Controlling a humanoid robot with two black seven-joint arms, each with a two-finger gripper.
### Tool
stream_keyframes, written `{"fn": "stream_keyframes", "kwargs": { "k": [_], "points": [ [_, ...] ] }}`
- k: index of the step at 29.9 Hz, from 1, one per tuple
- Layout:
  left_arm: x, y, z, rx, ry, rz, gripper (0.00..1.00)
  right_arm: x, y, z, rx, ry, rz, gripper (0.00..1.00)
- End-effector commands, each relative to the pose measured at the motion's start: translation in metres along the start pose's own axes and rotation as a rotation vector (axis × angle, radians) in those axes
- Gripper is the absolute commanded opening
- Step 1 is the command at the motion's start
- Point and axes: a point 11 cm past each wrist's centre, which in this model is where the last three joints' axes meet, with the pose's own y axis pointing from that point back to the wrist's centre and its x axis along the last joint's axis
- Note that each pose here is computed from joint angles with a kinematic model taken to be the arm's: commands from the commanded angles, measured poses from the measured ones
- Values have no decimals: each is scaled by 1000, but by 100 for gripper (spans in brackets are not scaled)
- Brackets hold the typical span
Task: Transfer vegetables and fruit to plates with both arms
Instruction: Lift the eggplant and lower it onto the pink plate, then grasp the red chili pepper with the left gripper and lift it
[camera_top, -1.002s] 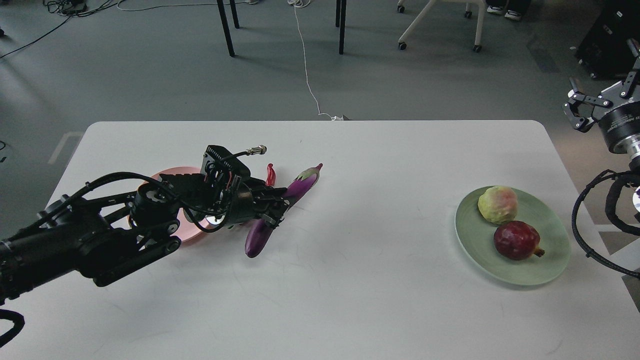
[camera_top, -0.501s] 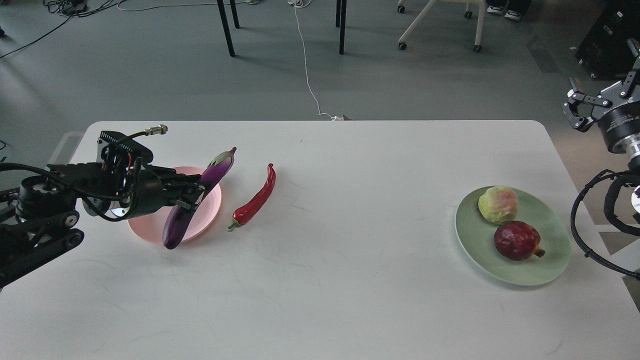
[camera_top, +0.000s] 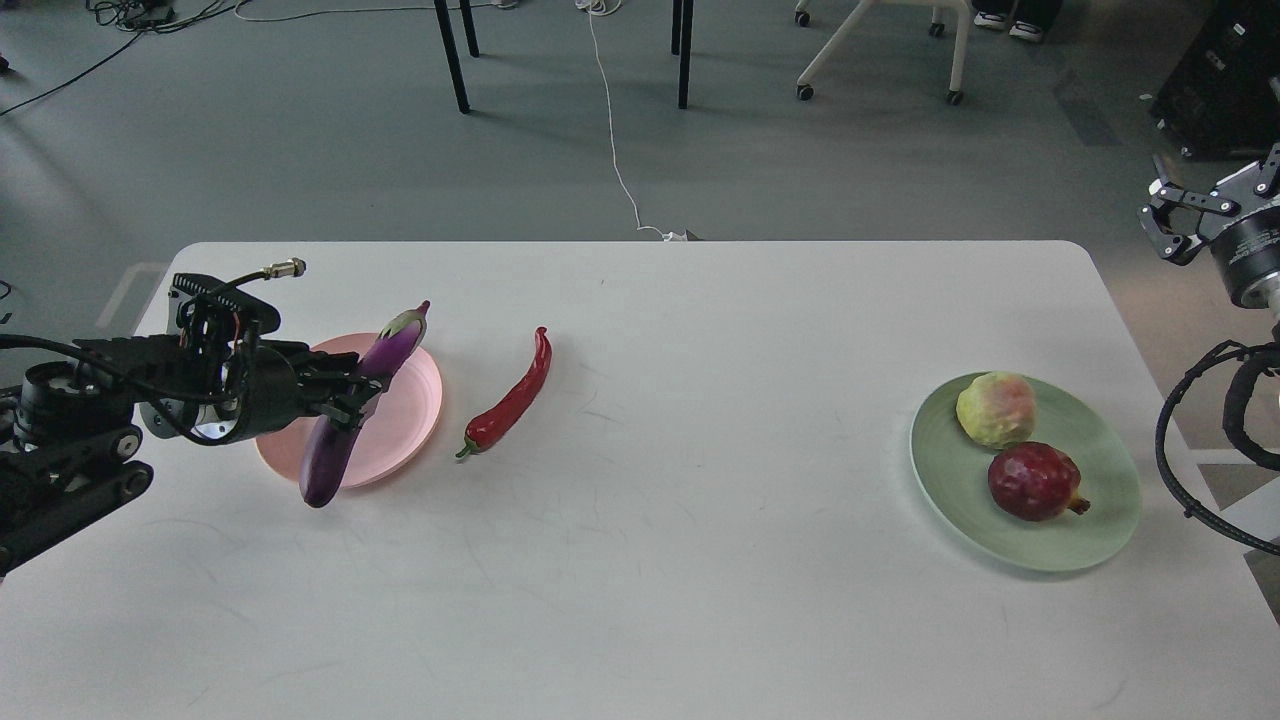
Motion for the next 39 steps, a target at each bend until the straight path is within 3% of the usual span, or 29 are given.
{"fn": "stream_keyframes", "kwargs": {
  "k": [1, 2, 3, 8, 15, 20, 25, 30, 35, 39],
  "points": [
    [3, 0, -1, 1, 4, 25, 71, 0, 0, 0, -1, 0, 0, 99],
    [7, 0, -1, -1, 11, 55, 80, 0, 0, 1, -2, 0, -1, 99],
    [11, 1, 0, -3, 20, 83, 82, 0, 0, 1, -2, 0, -1, 99],
    [26, -1, 7, -32, 87, 140, 83, -1, 0, 2, -4, -3, -2, 99],
    [61, -32, 58, -135, 49, 191, 82, 0, 0, 1, -2, 1, 1, 99],
    [44, -72, 85, -153, 14, 129, 78, 2, 1, 0, 2, 3, 5, 99],
    [22, -85, 78, -106, -109, 57, 75, 3, 1, -3, 6, 6, 6, 99],
    [15, -87, 80, -110, -108, 44, 67, 4, 1, -3, 5, 8, 7, 99],
    [4, -89, 85, -120, -128, 15, 53, 3, 1, -3, 4, 7, 6, 99],
    [3, -95, 100, -151, -134, 11, 33, 4, 1, -3, 5, 8, 7, 99]
  ]
}}
